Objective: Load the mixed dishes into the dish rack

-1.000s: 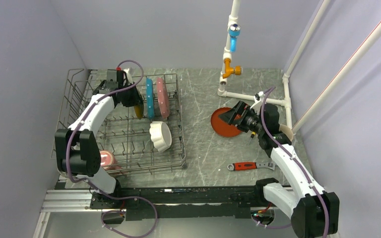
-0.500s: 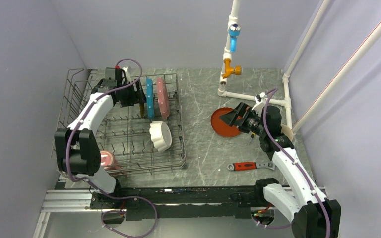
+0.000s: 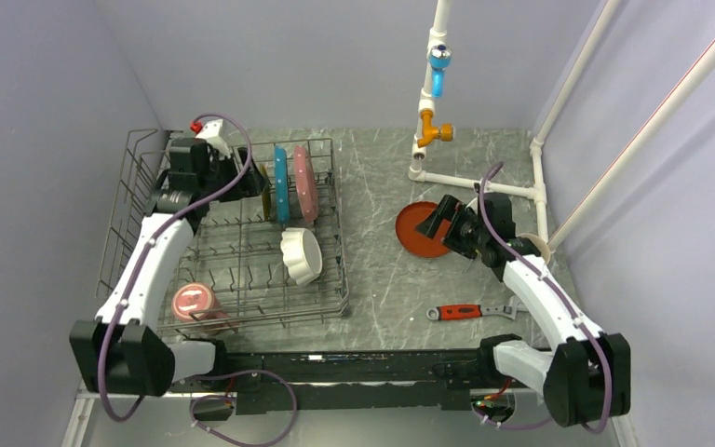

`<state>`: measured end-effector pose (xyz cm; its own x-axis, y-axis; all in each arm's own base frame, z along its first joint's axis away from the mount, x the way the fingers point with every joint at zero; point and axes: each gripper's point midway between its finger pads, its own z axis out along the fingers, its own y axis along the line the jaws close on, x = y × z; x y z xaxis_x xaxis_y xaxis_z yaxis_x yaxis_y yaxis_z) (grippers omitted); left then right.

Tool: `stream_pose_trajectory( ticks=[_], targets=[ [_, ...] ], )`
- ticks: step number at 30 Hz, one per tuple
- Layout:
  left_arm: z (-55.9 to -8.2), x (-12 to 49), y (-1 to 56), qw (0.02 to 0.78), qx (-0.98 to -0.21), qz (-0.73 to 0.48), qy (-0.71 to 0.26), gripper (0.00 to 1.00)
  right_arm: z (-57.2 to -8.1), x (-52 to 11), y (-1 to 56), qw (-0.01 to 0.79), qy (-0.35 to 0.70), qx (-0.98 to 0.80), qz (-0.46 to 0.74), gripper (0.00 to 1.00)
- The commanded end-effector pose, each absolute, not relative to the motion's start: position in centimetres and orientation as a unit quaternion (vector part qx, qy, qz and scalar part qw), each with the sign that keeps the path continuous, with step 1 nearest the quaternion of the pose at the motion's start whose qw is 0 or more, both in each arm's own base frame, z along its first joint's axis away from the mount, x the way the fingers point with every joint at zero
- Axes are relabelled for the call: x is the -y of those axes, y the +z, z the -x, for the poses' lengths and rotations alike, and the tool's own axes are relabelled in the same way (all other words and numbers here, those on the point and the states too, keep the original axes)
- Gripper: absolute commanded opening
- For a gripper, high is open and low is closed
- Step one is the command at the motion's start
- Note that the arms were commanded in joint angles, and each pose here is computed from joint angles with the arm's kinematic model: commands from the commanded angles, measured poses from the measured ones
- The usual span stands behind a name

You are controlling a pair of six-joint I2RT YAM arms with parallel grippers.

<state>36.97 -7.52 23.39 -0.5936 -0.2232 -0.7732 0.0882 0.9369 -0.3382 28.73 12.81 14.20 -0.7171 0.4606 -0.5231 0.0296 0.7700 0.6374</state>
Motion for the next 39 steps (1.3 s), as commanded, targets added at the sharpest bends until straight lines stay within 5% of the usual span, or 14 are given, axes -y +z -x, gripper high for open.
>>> stream_pose_trajectory(
  ticks=[1,8,25,30,36,39],
  targets=[
    [-36.4,7.3,27.0,0.524,-0.834,0.016,-0.171,0.84,-30.2,-8.6,12.7,0.357,0.187,-0.890,-0.211,1.00],
    [-34.4,9.0,31.1,0.602,-0.769,-0.031,-0.212,0.86,-29.7,-6.3,8.7,0.350,0.133,-0.886,-0.274,0.95],
    [-32.7,11.1,32.4,0.617,-0.752,-0.083,-0.218,0.92,-31.2,-6.5,3.1,0.276,0.093,-0.905,-0.312,0.66],
    [-32.5,11.3,32.5,0.622,-0.749,-0.088,-0.210,0.92,-30.5,-4.8,1.3,0.242,0.030,-0.899,-0.365,0.36],
    [-32.6,11.8,32.2,0.617,-0.751,-0.096,-0.215,0.96,-31.0,-4.6,0.6,0.211,-0.017,-0.905,-0.369,0.33],
    [-32.3,12.3,32.2,0.618,-0.748,-0.107,-0.217,0.97,-30.8,-5.4,0.1,0.200,-0.013,-0.913,-0.355,0.23]
  ],
)
